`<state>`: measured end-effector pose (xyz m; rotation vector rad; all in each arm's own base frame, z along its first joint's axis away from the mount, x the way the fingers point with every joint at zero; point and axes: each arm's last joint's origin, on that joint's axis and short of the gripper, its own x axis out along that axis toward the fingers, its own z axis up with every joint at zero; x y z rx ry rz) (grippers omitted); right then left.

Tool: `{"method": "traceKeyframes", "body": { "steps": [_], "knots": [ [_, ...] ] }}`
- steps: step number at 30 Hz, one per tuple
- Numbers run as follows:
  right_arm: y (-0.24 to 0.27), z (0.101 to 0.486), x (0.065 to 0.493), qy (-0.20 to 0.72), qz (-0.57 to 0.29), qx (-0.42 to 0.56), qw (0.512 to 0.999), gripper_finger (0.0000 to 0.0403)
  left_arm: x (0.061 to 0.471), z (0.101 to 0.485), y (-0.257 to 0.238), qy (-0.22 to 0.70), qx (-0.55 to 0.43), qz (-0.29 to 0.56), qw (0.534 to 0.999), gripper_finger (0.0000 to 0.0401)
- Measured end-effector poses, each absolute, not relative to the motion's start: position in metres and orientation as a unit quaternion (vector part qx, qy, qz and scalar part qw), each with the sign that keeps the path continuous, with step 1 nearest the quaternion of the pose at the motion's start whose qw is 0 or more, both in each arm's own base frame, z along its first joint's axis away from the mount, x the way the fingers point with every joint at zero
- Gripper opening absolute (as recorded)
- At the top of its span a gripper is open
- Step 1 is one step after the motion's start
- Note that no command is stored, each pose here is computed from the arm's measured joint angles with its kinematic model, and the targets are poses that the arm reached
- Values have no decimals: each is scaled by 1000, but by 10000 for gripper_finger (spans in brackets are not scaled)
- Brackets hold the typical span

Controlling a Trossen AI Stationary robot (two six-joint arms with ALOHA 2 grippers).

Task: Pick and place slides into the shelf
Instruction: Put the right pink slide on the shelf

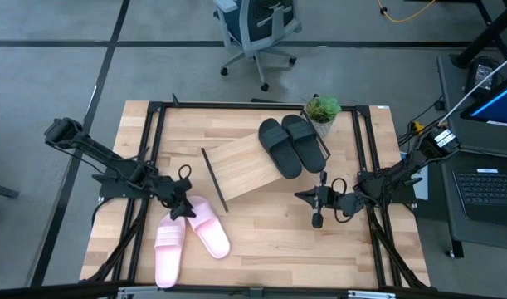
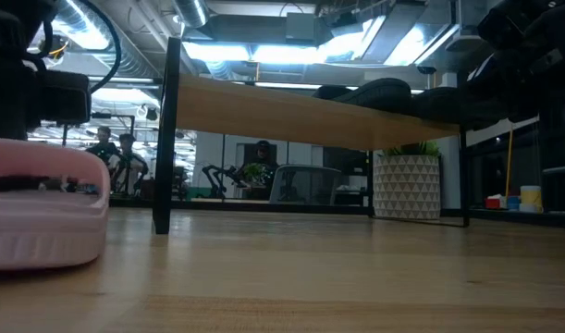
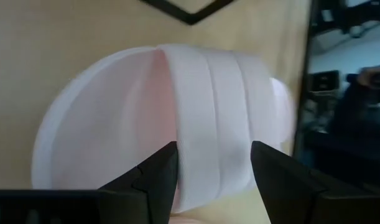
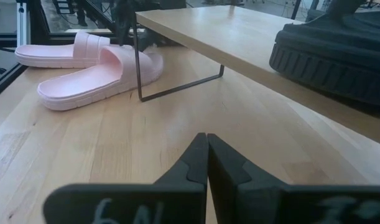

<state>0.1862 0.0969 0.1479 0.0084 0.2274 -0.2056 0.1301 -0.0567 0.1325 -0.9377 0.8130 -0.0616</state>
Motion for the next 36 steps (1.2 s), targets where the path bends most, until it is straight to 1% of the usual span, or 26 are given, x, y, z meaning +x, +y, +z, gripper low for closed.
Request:
{"method": "traceKeyframes", "body": {
  "steps": [4, 16, 19, 22, 30, 36],
  "knots": [
    [97, 148, 186, 113, -102, 3, 988, 7, 132, 137, -58, 368, -448, -52, 814, 192],
    [97, 148, 186, 114, -102, 2, 988, 7, 132, 137, -58, 367, -445, -54, 815, 191],
    [97, 148, 186, 114, -102, 2, 988, 7, 132, 137, -59, 368, -445, -55, 814, 183],
    [97, 148, 186, 114, -102, 2, 988, 7, 132, 137, -59, 371, -446, -61, 812, 161],
    [97, 148, 186, 114, -102, 2, 988, 7, 132, 137, -59, 371, -446, -61, 812, 79],
    [97, 148, 186, 114, -102, 2, 988, 7, 132, 137, -59, 371, -444, -63, 813, 30]
  ]
}}
